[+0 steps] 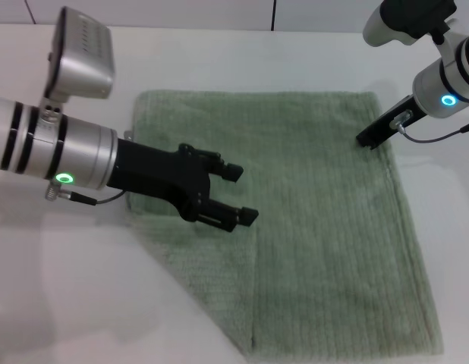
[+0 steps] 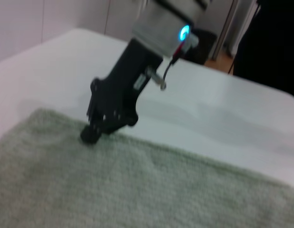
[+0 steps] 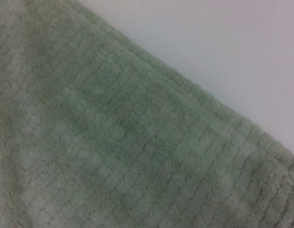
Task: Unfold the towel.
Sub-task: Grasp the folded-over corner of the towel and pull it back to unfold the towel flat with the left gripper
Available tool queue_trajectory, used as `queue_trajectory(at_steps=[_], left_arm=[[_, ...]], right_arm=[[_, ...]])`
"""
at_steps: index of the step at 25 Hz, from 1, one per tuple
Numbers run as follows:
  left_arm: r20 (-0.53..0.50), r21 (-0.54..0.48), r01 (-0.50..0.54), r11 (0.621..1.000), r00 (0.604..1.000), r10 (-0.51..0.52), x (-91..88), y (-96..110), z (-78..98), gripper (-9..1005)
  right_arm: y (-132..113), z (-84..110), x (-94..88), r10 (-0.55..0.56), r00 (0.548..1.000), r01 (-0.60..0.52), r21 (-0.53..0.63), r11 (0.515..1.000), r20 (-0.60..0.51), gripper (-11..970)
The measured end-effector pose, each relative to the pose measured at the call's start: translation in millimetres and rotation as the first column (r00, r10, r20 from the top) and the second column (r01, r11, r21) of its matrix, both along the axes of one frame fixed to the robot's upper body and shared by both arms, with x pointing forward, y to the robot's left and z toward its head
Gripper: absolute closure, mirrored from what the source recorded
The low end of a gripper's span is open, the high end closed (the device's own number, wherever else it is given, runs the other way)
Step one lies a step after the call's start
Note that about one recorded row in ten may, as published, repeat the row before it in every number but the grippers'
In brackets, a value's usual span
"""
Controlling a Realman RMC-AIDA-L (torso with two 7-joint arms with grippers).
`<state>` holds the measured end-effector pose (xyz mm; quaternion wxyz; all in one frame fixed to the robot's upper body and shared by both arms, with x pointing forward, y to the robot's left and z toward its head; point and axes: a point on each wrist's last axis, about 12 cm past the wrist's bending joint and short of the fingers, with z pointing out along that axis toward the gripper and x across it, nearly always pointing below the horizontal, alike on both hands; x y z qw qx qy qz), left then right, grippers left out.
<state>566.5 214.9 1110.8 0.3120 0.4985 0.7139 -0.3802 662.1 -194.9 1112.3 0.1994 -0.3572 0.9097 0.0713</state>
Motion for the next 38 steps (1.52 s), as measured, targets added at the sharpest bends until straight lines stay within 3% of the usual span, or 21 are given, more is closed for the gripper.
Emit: queue_trajectory(at_steps=[15, 32, 38], left_arm=[[-0.021, 0.136, 0.029, 0.99, 0.999, -0.026, -3.5, -25.1, -32.9, 211], [-0.02, 0.189, 0.036, 0.981, 0.999, -0.032, -3.2, -30.6, -38.2, 222], [-0.019, 0.196, 0.03, 0.98, 0.999, -0.027, -2.3, -29.4, -38.2, 373]], right_arm=[[1.1, 0.9, 0.4, 0.006, 1.0, -0.006, -0.003, 1.0, 0.0, 960], [1.1, 0.6, 0.2, 0.008, 1.0, -0.008, -0.005, 1.0, 0.0, 960], [1.1, 0.6, 0.1, 0.009, 1.0, -0.009, -0.007, 1.0, 0.0, 960]])
